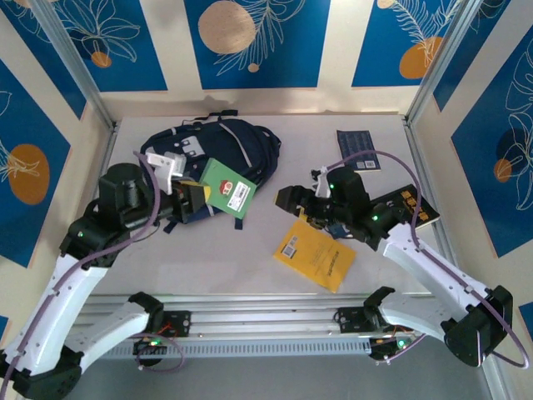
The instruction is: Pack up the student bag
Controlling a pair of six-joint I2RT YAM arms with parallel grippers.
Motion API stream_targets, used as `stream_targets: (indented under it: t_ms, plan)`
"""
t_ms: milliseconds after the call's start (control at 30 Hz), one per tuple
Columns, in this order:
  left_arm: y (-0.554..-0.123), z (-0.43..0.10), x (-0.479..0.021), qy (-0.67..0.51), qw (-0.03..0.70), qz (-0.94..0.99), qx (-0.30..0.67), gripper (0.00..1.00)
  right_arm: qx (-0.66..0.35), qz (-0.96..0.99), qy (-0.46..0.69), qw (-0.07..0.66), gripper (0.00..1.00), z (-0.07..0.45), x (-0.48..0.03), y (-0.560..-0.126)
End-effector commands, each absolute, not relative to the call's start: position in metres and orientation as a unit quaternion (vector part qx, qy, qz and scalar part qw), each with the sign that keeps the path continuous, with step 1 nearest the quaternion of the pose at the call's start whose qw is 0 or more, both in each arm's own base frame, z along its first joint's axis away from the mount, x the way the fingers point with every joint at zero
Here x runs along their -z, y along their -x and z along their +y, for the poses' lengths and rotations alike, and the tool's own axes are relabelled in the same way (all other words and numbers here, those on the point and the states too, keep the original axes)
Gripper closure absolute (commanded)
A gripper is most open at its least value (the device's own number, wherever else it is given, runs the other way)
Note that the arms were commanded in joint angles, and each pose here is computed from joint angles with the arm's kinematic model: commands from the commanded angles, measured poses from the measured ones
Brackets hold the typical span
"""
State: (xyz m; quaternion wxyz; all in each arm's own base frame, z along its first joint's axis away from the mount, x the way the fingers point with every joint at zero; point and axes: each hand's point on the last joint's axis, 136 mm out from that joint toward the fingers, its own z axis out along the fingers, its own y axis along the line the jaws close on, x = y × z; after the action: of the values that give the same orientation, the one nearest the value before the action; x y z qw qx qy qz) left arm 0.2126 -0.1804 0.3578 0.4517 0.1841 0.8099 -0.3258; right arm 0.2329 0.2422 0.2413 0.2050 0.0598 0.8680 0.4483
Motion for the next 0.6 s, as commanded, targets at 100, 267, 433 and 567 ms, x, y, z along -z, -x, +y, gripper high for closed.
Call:
stream_targets:
  t_ms: [100,267,433,567]
  plan:
    - [-0.220,-0.201,-0.371,-0.382,0.538,0.736,0.154,1.00,-0.451,0.870,-0.052,0.192,0.06,0.237,-0.256,-0.226]
    - [-0.252,-0.214,-0.363,-0.438,0.534,0.723,0.007,1.00,-0.467,0.863,-0.072,0.182,0.06,0.234,-0.268,-0.228]
    - [-0.252,-0.234,-0.356,-0.467,0.550,0.692,-0.024,1.00,-0.502,0.842,-0.137,0.144,0.06,0.238,-0.288,-0.228]
    - [-0.251,-0.243,-0.346,-0.477,0.544,0.690,-0.032,1.00,-0.527,0.816,-0.184,0.151,0.06,0.238,-0.309,-0.232]
